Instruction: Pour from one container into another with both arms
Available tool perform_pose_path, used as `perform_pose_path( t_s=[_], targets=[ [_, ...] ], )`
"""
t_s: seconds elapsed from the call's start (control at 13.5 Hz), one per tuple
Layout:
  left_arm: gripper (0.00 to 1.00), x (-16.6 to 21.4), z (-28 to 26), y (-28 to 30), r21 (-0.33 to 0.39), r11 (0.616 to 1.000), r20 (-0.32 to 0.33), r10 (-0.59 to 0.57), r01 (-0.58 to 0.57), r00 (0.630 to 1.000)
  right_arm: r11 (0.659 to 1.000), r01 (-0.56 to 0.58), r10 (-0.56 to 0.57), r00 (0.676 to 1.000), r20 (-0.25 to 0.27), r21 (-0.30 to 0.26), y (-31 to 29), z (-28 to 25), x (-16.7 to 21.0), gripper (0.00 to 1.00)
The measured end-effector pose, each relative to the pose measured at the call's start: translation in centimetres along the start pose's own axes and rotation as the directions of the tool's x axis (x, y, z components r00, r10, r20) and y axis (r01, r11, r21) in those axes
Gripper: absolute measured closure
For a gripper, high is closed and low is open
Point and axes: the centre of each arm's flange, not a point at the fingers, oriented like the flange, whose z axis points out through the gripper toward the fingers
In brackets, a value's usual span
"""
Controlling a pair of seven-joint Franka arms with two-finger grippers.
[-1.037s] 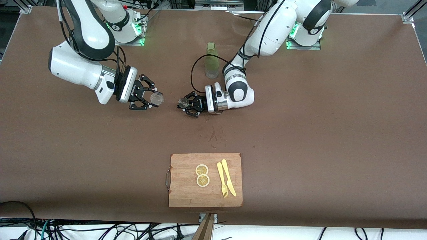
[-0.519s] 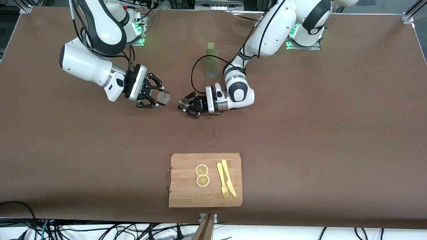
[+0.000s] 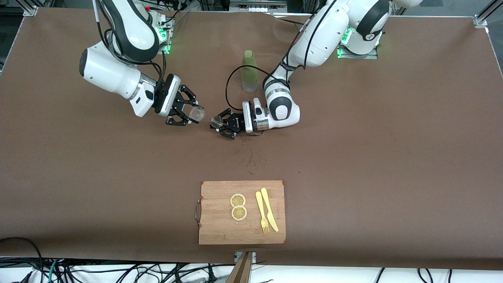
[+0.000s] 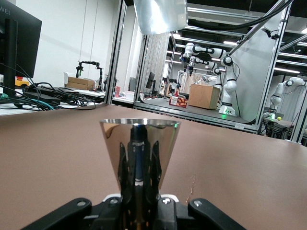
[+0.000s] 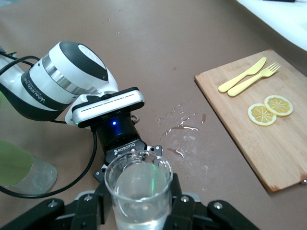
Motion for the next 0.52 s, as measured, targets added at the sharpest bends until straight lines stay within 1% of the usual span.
perform_pose_path(
  t_s=[0.37,0.52],
  targets=[
    [0.91,-0.5,-0.2,0.1,0.001,1.0,0.007,0.01,-0.01,1.0,1.0,-0.019,0.02,0.998,0.065,-0.013,-0.7,0.1,0.8,0.51],
    [0.91,-0.7,-0.2,0.1,0.001,1.0,0.01,0.01,-0.01,1.0,0.999,-0.033,0.035,0.994,0.102,-0.022,-1.2,0.3,1.3,0.51]
  ],
)
